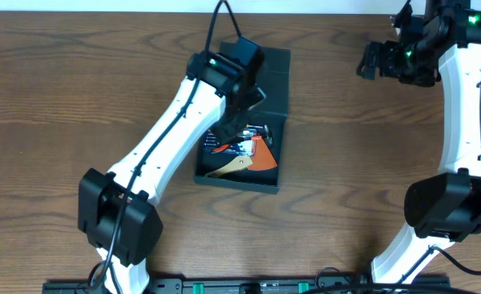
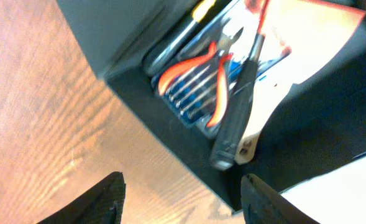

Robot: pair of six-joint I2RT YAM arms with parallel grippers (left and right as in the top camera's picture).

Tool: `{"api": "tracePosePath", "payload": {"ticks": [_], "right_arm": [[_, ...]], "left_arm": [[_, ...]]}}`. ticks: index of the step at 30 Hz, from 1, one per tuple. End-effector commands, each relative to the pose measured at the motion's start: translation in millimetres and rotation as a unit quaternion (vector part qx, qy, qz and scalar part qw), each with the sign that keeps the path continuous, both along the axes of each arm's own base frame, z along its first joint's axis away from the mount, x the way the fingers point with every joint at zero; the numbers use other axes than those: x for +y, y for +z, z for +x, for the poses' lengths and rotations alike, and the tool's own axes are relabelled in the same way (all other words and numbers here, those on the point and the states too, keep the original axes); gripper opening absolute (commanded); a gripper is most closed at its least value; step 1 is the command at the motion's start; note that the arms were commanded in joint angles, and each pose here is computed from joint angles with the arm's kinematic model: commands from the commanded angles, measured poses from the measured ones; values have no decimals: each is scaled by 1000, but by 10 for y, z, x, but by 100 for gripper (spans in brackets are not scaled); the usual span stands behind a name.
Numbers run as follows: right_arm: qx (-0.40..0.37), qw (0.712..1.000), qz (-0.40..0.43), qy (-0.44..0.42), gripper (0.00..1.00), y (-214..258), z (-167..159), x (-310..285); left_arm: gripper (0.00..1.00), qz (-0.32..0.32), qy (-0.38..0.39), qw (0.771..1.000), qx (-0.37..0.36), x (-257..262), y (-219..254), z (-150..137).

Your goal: Pack container

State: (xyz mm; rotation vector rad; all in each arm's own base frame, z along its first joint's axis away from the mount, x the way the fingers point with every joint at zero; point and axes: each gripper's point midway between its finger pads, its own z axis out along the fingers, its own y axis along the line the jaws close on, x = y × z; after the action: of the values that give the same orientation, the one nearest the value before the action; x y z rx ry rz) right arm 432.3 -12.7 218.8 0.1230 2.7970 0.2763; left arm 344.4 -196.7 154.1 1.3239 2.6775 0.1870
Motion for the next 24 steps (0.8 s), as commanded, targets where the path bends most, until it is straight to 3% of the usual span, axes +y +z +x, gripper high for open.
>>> {"api": "tracePosePath", "payload": {"ticks": [1, 5, 13, 16, 24], "right_arm": [[4, 1000, 19, 11, 99, -36, 17, 160], [4, 1000, 18, 21, 99, -36, 17, 241], [4, 1000, 18, 24, 99, -36, 15, 271], [4, 1000, 18, 24, 99, -36, 16, 270], [4, 1000, 16, 23, 99, -38, 15, 259]], "left_arm": [[58, -5, -9, 1000, -17, -138, 14, 31], [56, -35, -16, 999, -24, -280, -51, 93], [30, -41, 0, 999, -2, -183, -198, 107], [25, -51, 0, 998, 25, -219, -325, 56], [24, -29, 2, 998, 59, -212, -631, 36]]}}
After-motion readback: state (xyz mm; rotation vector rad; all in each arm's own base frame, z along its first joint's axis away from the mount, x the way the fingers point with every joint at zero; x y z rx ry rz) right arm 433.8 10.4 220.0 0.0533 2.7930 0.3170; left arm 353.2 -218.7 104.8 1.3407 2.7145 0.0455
